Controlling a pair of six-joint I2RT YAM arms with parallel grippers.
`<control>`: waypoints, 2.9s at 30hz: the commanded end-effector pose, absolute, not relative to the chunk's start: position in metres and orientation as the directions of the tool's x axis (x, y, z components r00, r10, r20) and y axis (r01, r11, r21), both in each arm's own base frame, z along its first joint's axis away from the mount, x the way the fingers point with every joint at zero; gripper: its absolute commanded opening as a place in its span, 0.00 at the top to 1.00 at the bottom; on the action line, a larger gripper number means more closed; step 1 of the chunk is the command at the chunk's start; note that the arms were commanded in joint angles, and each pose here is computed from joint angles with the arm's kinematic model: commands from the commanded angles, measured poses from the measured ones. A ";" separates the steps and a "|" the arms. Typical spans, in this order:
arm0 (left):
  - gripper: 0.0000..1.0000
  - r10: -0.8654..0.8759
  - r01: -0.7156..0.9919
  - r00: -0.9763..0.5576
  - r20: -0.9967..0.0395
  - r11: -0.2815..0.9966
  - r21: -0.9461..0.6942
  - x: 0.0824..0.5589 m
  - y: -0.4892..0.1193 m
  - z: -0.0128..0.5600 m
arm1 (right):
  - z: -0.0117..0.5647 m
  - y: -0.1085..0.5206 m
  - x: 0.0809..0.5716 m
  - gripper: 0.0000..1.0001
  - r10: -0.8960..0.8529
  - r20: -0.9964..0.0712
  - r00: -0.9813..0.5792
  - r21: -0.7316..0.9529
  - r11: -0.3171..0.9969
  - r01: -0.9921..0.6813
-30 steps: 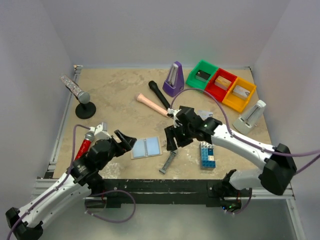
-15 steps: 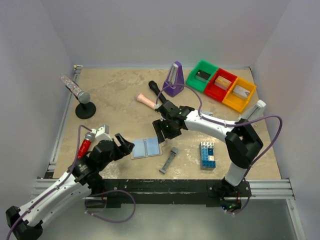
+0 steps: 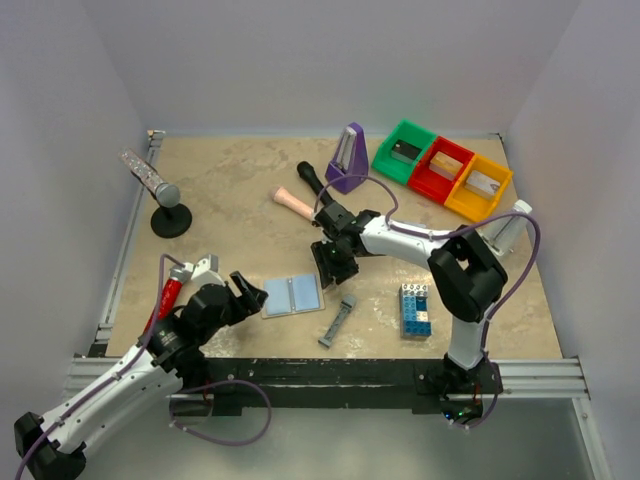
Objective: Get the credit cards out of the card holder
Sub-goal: Remove the credit card from the card holder.
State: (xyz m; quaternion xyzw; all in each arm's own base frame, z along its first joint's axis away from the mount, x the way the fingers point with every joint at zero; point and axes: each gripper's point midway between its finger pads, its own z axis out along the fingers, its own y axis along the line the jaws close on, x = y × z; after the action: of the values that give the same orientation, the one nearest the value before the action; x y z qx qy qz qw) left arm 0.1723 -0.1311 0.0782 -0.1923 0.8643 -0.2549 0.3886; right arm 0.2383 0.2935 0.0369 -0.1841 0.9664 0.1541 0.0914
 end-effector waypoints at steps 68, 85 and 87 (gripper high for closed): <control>0.32 -0.450 -0.105 -0.712 -0.539 0.827 -0.552 0.192 -0.169 0.037 | 0.057 0.309 0.205 1.00 -0.308 -0.235 -0.922 0.455 0.803 -0.385; 0.34 -0.406 0.044 -0.751 -0.521 0.756 -0.653 0.190 -0.204 0.047 | 0.056 0.318 0.199 1.00 -0.321 -0.212 -0.923 0.500 0.776 -0.385; 0.35 -0.409 0.078 -0.742 -0.531 0.734 -0.675 0.191 -0.208 0.056 | 0.056 0.318 0.199 1.00 -0.323 -0.215 -0.922 0.500 0.774 -0.388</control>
State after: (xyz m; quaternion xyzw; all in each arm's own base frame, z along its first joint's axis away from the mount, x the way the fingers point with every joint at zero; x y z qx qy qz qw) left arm 0.1902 -0.1895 0.0371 -0.1275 0.8871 -0.2929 0.3333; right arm 0.2001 0.3059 0.0482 -0.1777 0.9500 0.2513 0.0527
